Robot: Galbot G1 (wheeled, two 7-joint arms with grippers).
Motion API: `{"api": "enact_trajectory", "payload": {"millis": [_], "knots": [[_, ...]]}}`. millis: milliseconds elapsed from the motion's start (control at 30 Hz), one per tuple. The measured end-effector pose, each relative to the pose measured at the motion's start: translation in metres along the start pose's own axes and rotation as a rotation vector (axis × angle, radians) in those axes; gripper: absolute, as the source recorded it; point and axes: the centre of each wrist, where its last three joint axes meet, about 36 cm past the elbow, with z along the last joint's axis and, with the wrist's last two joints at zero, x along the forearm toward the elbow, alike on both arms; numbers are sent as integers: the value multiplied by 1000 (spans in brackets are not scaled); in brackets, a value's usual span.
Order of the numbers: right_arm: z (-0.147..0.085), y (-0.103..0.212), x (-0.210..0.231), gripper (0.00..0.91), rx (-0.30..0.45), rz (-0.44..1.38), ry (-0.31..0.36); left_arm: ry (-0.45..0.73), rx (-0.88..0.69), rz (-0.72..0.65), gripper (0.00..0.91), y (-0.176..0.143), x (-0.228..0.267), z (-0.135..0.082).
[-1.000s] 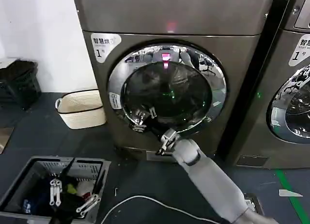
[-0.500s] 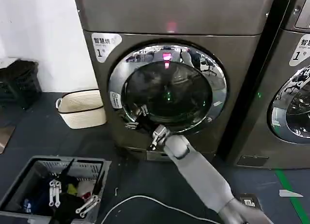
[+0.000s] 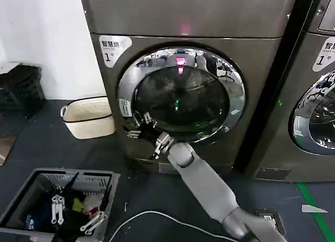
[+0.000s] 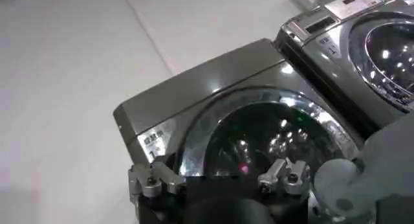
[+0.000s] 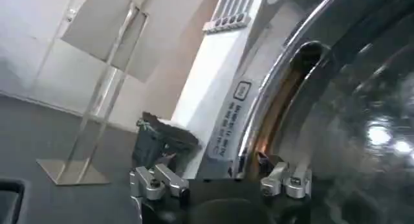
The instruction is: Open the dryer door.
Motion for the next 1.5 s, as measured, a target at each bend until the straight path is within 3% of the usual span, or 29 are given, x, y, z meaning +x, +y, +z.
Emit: {"api": "enact_trajectory", "payload": {"millis": [533,733,933,1200,1500], "knots": [[4,-11,20,907,-4,-259,-102,23,-17,-11,907,9,-1,2],[6,-15,37,907,-53,-393,-159,48,-10,-42,907,18,-1,7],[1,-19,60,907,-70,-535,-208,86,55,-114,907,44,-2,19],[-15,-17,76,907,-88,-725,-289,91,23,-197,907,94,-14,42],[-22,-33,99,907,-98,-934,-333,57,11,-140,907,103,-53,63]]}}
